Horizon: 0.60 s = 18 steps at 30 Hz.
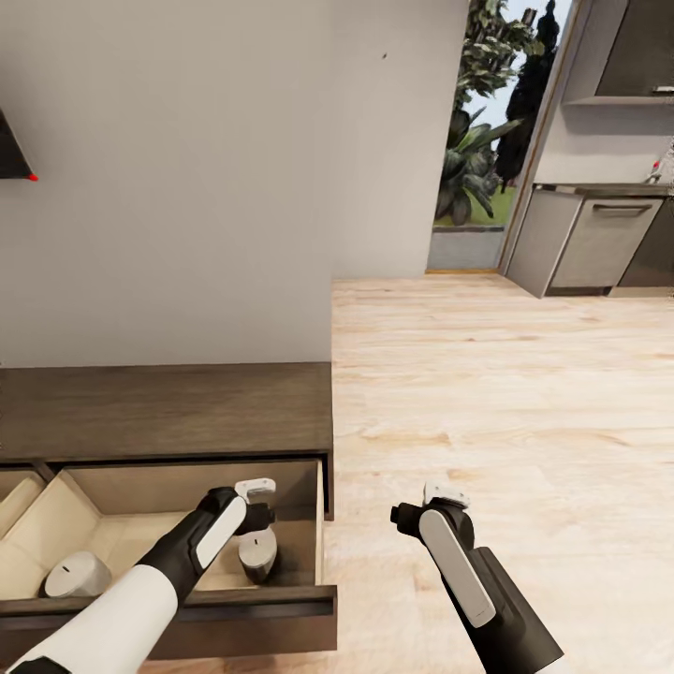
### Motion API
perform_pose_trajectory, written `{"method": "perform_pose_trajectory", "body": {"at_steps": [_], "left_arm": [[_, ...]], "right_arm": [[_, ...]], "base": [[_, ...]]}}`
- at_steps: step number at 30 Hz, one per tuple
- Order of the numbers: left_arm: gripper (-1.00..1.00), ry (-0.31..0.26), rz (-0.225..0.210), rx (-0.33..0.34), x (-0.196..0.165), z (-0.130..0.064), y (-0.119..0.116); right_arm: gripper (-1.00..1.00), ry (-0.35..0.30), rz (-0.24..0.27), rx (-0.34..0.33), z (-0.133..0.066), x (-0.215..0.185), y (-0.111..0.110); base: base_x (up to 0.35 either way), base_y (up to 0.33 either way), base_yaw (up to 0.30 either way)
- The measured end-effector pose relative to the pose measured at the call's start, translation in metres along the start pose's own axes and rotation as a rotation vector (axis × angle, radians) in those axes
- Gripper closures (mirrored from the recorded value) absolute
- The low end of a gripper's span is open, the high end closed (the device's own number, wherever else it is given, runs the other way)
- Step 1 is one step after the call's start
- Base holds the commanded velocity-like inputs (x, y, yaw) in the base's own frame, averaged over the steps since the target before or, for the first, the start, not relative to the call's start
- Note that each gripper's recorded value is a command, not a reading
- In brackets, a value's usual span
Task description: Place each of the two pumpkins and all three candles from the living room inside a cabinet in the living room (use any cabinet), then make sure every cabinet is closed, and position the cauldron so it is next to a table in the living room.
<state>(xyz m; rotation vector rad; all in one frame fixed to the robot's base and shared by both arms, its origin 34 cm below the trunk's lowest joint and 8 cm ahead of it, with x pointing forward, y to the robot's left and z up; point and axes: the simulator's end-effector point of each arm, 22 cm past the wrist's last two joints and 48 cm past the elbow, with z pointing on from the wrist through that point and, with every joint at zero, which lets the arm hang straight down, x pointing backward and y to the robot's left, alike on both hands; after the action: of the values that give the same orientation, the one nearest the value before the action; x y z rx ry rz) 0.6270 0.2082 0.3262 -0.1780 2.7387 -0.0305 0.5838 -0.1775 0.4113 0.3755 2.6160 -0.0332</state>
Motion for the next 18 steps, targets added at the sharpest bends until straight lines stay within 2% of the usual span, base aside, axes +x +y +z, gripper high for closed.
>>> {"method": "perform_pose_trajectory", "body": {"at_steps": [15, 18], "left_arm": [[-1.0, -0.059, -0.001, 0.008, -0.022, -0.029, -0.003], [-1.0, -0.071, -0.001, 0.009, -0.027, -0.034, -0.004]], "right_arm": [[-1.0, -0.059, 0.006, -0.016, -0.026, -0.02, 0.003], [-1.0, -0.07, 0.006, -0.018, -0.031, -0.023, 0.003]], "base": [[-0.009, 0.0, 0.0], [-0.181, 0.0, 0.0]]}}
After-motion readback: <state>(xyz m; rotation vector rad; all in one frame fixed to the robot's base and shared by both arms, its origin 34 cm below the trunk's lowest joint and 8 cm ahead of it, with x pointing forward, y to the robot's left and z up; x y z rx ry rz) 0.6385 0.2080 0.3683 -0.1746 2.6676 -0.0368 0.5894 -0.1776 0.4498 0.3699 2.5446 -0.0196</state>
